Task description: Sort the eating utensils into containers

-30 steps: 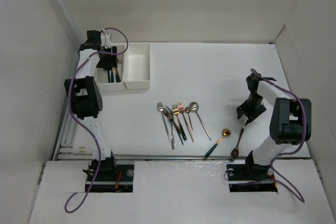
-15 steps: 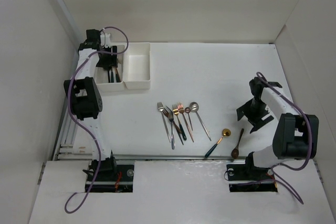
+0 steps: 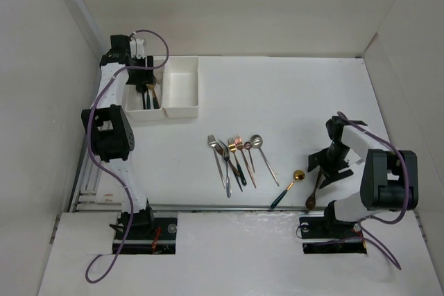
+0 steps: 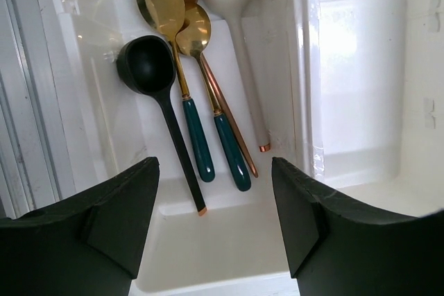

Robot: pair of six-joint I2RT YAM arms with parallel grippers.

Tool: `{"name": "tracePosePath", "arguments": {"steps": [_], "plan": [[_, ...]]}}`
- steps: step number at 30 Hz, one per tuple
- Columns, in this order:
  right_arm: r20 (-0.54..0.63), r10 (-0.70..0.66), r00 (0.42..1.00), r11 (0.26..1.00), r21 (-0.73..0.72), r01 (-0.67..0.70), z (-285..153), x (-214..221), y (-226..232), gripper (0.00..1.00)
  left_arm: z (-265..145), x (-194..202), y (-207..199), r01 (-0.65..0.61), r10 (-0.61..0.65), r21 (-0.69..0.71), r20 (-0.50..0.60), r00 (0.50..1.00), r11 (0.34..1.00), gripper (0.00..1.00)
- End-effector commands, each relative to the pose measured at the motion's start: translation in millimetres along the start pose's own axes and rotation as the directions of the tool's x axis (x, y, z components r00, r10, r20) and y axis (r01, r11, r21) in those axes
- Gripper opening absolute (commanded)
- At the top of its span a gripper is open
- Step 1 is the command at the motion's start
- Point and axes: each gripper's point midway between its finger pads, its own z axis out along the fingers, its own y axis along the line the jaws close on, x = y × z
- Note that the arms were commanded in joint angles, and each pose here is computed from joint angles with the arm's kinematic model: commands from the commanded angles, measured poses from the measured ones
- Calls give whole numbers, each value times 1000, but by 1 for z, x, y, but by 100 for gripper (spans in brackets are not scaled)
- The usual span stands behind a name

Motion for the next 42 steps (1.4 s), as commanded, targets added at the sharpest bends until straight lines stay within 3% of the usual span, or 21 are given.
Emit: {"name": "tracePosePath", "arguments": {"steps": [1,7,14,18,21,27,33,36,42], "plan": [[18,59,998,997,-56,-58,1,-8,18,77,-29,-21,-3,-15,15,9,65,998,1000,63],[14,28,1000,998,-65,-27,17,-11,28,71,-33,-25,-3,-17,16,8,74,997,1000,63],[17,-21,1000,999,-42,22,31,-15,31,52,-30,-18,0,-11,11,-9,45,999,1000,63],[95,-70,993,997,-24,73,27,-31,42,42,-32,-22,0,-12,13,-10,54,998,1000,63],[117,-107,987,994,1,108,27,-36,44,32,-33,-25,0,-14,15,-11,63,998,1000,63],[216,-208,954,975,-27,219,8,-44,79,2,-33,-25,-1,-14,15,-2,64,998,1000,63],[304,-373,877,922,15,387,-12,-52,114,0,-38,-25,-2,-14,15,-2,64,998,1000,63],[340,-456,823,868,-36,495,-29,-45,142,0,-42,-25,-7,-37,36,22,66,997,999,63],[481,-449,753,763,-231,603,-106,-28,194,0,-61,-32,-32,-169,156,120,110,982,978,67]]}}
